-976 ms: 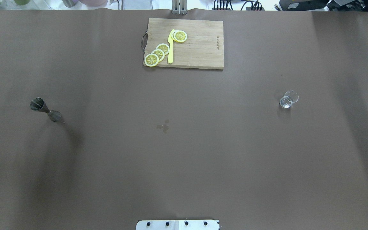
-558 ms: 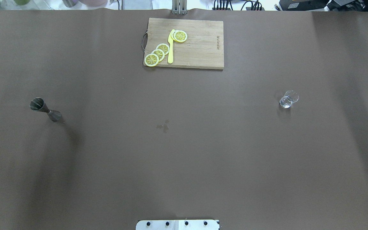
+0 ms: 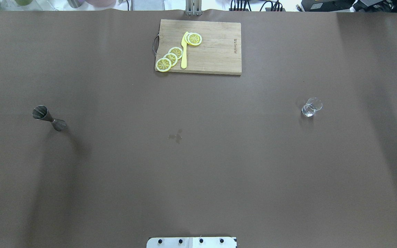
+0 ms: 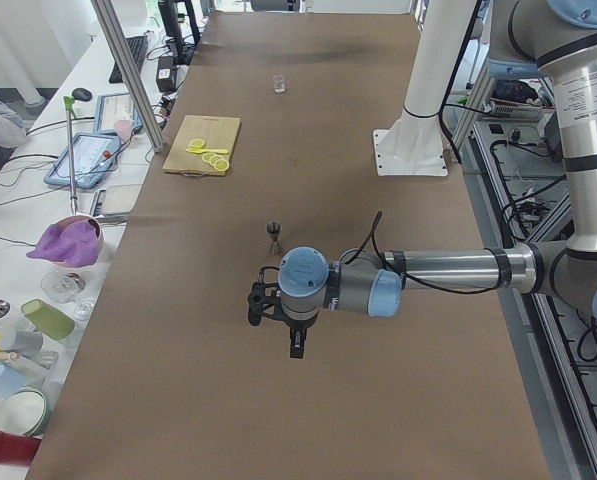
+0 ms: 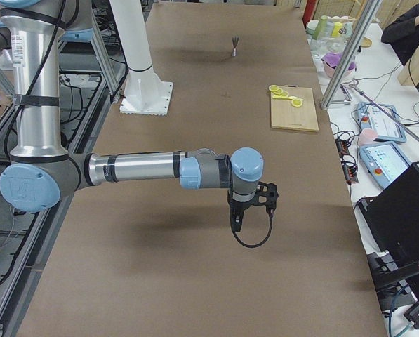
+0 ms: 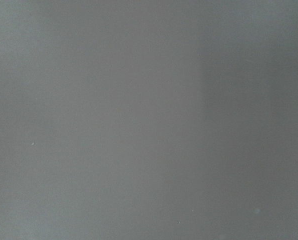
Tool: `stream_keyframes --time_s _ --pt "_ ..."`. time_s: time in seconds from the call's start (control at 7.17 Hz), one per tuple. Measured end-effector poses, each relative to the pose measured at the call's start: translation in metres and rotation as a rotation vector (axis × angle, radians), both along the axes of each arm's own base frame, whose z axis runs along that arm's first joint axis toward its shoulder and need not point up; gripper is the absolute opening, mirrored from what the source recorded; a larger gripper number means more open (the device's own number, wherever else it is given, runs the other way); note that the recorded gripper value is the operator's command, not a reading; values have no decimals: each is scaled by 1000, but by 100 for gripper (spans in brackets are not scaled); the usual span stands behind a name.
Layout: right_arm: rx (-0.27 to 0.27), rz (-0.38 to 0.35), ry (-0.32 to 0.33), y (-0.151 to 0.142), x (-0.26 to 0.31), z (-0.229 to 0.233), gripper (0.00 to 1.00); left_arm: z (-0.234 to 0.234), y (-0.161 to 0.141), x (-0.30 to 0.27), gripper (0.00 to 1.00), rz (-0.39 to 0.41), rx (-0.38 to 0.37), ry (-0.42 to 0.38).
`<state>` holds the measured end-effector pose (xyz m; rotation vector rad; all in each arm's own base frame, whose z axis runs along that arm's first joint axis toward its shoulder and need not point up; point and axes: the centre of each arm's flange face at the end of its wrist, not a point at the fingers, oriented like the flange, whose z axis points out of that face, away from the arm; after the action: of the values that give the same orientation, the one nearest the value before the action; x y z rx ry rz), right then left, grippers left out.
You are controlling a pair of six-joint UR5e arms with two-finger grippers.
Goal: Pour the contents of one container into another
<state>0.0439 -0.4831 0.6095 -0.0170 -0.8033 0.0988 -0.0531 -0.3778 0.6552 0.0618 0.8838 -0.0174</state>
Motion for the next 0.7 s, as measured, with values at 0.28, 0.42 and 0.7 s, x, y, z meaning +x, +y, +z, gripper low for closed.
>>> stream_keyframes --time_s 0.28,0.42,0.7 --pt "-2 0 -1 0 0 1 100 2 6 -9 98 -24 -9 16" --pt "-3 0 -1 -1 0 1 100 1 3 -9 98 -25 -9 11" --pt "-4 0 -3 -2 0 2 100 2 -13 -8 98 -23 -2 -62"
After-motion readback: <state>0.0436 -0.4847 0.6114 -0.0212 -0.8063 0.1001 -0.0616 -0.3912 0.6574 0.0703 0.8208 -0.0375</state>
